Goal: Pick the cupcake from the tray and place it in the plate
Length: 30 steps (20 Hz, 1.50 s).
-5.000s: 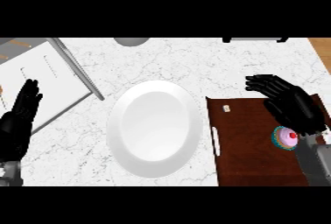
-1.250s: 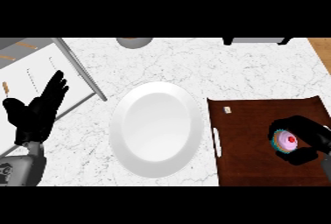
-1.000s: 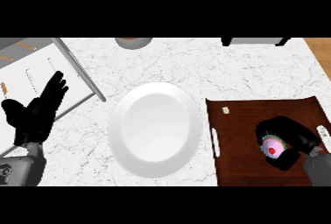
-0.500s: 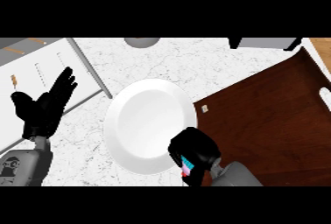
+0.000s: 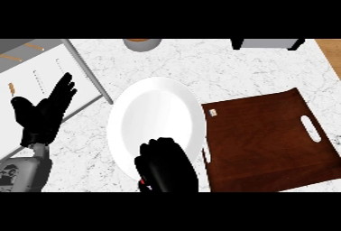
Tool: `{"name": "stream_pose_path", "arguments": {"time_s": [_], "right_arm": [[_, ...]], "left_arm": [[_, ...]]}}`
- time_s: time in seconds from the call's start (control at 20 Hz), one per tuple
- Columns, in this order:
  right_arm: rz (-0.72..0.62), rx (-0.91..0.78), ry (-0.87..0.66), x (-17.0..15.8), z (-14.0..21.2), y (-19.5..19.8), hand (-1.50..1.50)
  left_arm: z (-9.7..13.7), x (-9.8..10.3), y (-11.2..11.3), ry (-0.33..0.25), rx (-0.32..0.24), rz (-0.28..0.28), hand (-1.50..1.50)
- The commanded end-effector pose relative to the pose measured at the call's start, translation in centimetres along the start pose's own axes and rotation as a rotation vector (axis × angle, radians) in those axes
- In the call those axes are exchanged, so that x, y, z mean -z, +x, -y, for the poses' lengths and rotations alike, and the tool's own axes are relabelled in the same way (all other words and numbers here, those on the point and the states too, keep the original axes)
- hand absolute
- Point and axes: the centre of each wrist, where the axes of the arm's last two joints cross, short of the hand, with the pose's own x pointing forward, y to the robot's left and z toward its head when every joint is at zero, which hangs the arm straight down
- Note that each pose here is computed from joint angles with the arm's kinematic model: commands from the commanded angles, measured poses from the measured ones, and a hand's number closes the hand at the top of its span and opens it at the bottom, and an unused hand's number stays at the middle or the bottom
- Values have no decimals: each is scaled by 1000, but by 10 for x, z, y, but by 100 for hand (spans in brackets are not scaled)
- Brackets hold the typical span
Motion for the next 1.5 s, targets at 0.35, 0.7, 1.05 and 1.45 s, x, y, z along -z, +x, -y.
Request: {"name": "stream_pose_path", "arguments": {"time_s": [0.35, 0.7, 1.05, 1.45], "right_arm": [[-309, 91, -291, -3, 8, 52, 150], [-418, 70, -344, 31, 5, 36, 150], [-473, -13, -262, 61, 0, -1, 150], [-549, 159, -36, 70, -24, -45, -150]], "left_arm": [[19, -2, -15, -41, -36, -53, 0], [19, -7, -19, -31, -44, -37, 0], [17, -6, -8, -11, -34, -37, 0], [20, 6, -1, -19, -34, -42, 0]]}}
